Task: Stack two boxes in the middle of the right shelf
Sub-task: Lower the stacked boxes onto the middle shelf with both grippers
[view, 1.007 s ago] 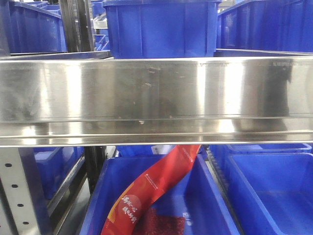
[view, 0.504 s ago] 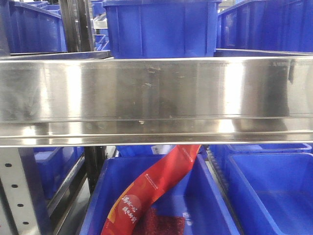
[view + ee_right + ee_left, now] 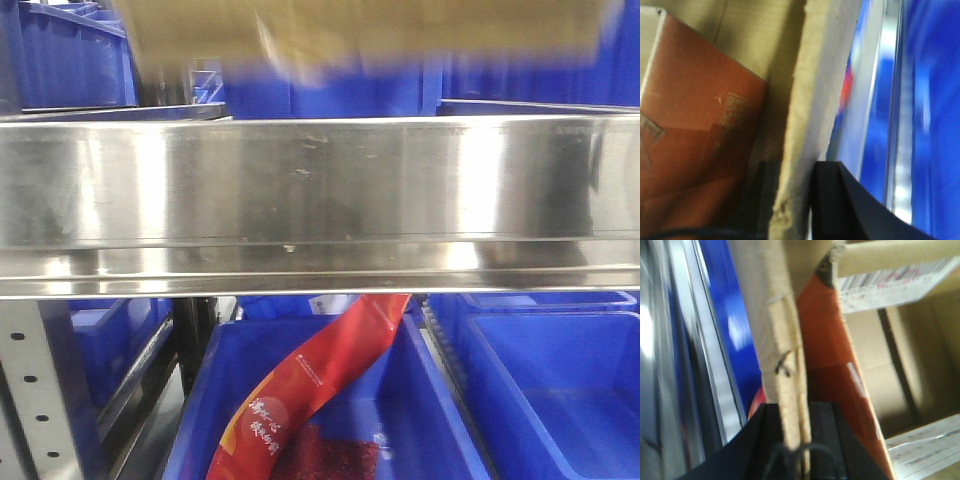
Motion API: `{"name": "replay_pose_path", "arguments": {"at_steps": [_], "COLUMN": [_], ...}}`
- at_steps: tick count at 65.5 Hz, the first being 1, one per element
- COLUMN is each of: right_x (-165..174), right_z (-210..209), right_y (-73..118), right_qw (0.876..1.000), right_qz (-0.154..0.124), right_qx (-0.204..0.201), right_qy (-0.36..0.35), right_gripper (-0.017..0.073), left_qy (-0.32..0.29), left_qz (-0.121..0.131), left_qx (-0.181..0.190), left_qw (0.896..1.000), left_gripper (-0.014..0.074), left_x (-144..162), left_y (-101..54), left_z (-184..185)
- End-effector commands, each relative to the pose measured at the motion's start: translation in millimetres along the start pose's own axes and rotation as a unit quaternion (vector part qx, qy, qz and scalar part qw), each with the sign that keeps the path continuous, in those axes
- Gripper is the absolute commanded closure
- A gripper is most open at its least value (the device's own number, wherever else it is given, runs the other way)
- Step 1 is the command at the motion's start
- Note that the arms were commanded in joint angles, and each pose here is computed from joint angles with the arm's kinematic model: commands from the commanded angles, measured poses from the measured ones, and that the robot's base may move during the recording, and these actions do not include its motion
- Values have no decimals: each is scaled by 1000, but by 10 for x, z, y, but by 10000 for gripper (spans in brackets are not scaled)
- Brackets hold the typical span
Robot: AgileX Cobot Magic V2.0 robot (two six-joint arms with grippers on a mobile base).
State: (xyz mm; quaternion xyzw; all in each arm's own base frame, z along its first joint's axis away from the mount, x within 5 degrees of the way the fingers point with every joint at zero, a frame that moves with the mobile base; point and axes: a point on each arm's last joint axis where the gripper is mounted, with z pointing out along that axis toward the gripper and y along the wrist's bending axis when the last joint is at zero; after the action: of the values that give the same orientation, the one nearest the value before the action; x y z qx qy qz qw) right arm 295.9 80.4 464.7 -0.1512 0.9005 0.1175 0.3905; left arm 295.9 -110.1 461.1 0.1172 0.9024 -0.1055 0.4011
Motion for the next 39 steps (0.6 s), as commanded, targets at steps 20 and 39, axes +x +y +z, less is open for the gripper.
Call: {"name": "replay_pose_path", "arguments": {"at_steps": [20, 39], "right_x": [-55, -62], "right_z": [362, 362], "right_y": [-99, -100], "right_qw": [1000, 1000], "right_qz": [-1, -1], "right_qx": [6, 7], "right_qy": [10, 6], "right_gripper": [635, 27], "left_qy": [66, 68], "left_qz": [16, 14], "left_qx": [-25, -24], "left_qw": [997, 997], "left_gripper": [694, 63], "left_x": [67, 71], "left_y": [33, 31], "left_z": [330, 329]}}
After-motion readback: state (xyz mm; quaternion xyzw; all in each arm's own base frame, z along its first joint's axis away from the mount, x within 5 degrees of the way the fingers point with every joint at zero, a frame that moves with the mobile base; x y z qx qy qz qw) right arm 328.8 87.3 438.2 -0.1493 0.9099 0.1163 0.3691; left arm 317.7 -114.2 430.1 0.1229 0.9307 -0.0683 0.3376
